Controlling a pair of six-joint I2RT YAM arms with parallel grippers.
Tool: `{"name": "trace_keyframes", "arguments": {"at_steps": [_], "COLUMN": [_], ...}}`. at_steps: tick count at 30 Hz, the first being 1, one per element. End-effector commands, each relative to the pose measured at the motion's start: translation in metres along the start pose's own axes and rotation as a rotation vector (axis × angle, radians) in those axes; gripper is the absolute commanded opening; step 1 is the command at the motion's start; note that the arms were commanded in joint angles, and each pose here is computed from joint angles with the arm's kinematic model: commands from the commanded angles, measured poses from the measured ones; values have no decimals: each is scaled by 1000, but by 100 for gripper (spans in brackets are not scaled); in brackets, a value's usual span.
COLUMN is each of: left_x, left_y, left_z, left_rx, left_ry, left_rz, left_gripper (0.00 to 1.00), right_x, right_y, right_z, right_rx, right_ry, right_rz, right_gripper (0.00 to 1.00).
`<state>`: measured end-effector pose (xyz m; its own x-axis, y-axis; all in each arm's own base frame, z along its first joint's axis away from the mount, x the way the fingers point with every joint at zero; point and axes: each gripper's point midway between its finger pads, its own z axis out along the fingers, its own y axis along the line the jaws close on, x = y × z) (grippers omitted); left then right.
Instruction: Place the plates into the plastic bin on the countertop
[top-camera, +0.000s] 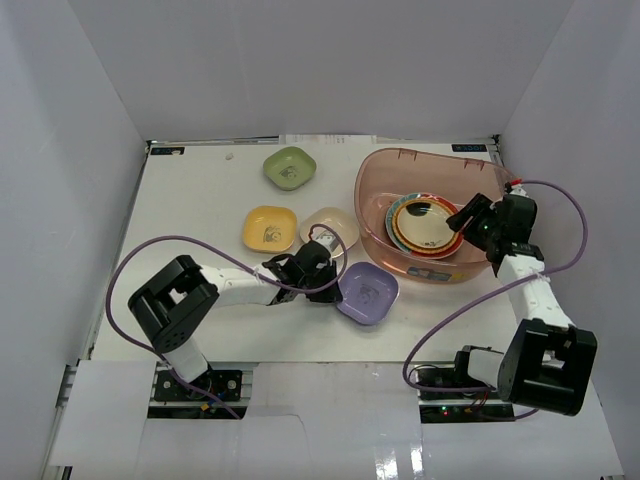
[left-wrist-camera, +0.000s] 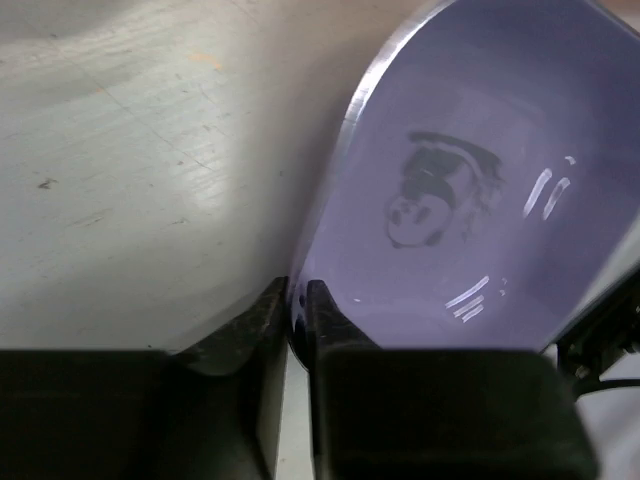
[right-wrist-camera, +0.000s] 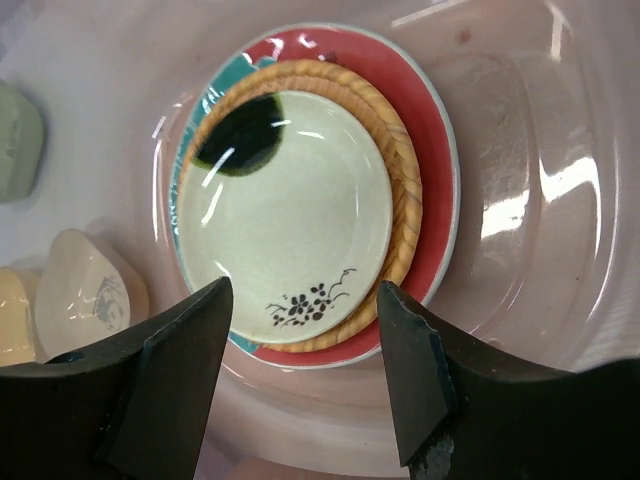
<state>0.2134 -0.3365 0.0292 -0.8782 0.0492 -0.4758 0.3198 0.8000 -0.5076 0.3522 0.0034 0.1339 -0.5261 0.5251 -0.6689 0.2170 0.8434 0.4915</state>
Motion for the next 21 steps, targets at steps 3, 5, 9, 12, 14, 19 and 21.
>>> {"name": "trace_keyframes", "arguments": {"at_steps": [3, 5, 9, 12, 14, 19, 21], "left_x": [-15, -10, -12, -10, -4, 9, 4], "left_y": [8, 17, 21, 29, 35, 46, 40], "left_z": [-6, -11, -33, -65, -92, -144, -169], "left_rx": [-68, -108, -123, -142, -151, -164, -129], "left_ry": [-86, -69, -105, -151, -171, -201, -248], "left_rz": [32, 34, 37, 31, 24, -20, -38], "left_gripper": [6, 0, 0, 0, 0, 0, 0], "right_x": [-47, -28, -8, 21, 42, 105, 135], "right_y": [67, 110, 193, 231, 246, 284, 287], "right_z": [-40, -47, -68, -67, -63, -39, -26], "right_rx": [-129, -219, -427, -551, -578, -629, -616], "right_ry": [-178, -132, -105, -21, 51, 200, 274], "right_rz": [-217, -338, -585, -690, -752, -962, -1029], "right_gripper": [64, 63, 56, 46, 40, 48, 55]}}
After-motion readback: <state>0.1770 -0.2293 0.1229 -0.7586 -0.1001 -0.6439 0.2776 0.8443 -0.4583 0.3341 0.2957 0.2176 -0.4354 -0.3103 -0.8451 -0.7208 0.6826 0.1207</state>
